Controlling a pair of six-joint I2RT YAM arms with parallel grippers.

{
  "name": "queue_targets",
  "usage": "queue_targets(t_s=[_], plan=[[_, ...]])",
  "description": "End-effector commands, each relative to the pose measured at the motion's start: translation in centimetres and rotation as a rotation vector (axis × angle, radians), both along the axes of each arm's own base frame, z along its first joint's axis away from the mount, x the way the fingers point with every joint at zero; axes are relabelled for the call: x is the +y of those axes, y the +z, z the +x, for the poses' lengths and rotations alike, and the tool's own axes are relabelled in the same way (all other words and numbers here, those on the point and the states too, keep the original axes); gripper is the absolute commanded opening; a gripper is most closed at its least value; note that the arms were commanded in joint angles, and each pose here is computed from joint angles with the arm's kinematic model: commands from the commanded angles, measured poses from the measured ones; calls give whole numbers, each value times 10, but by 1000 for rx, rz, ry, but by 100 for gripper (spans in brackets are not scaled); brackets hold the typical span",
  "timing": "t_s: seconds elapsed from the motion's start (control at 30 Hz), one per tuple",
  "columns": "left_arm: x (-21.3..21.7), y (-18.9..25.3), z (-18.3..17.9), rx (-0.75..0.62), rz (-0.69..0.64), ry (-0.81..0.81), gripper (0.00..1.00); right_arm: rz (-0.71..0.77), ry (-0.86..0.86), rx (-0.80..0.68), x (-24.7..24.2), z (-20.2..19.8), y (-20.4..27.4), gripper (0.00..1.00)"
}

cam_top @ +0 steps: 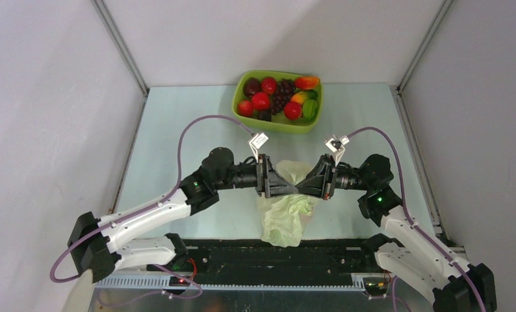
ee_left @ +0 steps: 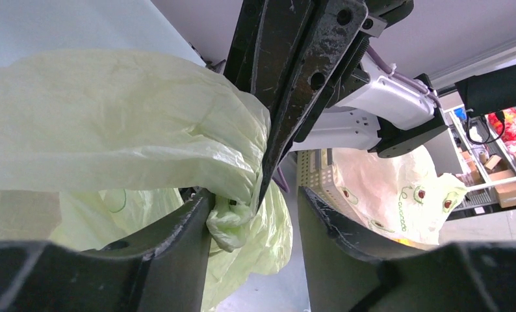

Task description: Place the fake fruits into the plastic bag and tie a complex knot

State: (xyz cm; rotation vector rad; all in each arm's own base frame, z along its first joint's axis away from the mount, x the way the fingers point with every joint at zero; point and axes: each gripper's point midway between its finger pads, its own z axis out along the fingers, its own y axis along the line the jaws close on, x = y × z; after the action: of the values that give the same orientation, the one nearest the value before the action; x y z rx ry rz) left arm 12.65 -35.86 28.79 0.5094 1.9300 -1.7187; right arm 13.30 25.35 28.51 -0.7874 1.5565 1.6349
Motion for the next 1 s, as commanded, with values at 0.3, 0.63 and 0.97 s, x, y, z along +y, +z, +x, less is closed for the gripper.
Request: queue_targets(t_s=[0.3, 0.63, 0.97], plan=[[12, 15, 7, -10, -76, 91, 39, 5, 18, -30, 0, -6, 4, 0], [24, 20, 19, 3, -119, 170, 33, -3, 29, -22, 2, -7, 1, 0], [19, 12, 13, 22, -94, 118, 30, -6, 34, -13, 4, -7, -1, 0]])
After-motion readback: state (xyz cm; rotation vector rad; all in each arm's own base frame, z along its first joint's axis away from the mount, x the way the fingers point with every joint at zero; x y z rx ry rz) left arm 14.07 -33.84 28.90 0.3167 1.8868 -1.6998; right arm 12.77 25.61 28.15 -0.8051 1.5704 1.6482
